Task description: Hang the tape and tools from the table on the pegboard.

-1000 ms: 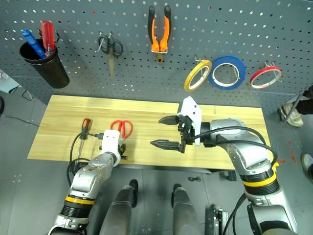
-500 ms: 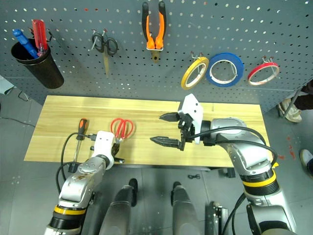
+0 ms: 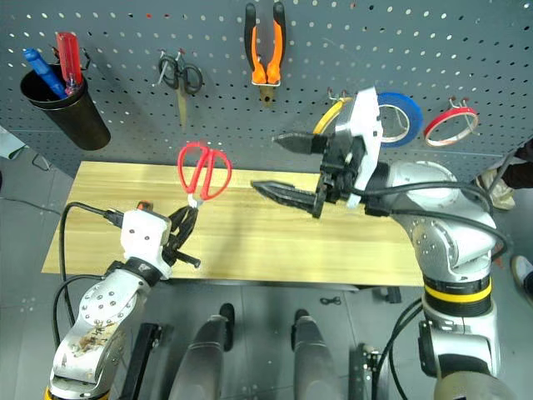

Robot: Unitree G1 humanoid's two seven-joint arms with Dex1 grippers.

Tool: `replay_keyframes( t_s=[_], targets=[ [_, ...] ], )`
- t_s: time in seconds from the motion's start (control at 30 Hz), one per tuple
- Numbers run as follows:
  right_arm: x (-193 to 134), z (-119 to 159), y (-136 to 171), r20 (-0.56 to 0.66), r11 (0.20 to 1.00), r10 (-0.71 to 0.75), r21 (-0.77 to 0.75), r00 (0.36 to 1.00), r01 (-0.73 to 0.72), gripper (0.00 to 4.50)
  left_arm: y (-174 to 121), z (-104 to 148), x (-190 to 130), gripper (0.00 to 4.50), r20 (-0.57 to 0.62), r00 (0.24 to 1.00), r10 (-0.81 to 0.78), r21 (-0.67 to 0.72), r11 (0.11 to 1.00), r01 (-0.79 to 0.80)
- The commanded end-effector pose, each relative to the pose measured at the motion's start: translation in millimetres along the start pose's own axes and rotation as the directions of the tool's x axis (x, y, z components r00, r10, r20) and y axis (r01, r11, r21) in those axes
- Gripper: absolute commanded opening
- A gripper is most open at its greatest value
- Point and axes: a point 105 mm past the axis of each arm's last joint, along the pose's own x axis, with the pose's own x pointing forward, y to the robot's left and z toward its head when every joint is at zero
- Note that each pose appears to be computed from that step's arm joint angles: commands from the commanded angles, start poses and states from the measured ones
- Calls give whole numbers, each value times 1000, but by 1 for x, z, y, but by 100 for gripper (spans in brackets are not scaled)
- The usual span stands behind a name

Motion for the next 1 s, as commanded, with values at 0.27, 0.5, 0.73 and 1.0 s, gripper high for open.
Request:
replay_keyframes(
  t_s=[0.27,0.5,0.73,1.0],
  targets=[
    [9,32,-4,108,998,-2,-54,994,8,450,24,62,17,11,257,957,137,102,981,-167],
    [13,35,-7,108,997,0,-79,994,9,450,31,64,29,11,278,948,155,100,977,-189],
    [13,36,-8,99,997,0,-82,995,8,450,33,50,46,11,224,961,160,84,979,-183],
    [10,33,-9,80,996,-14,-85,997,21,450,34,38,57,61,167,975,147,80,984,-162]
  ],
)
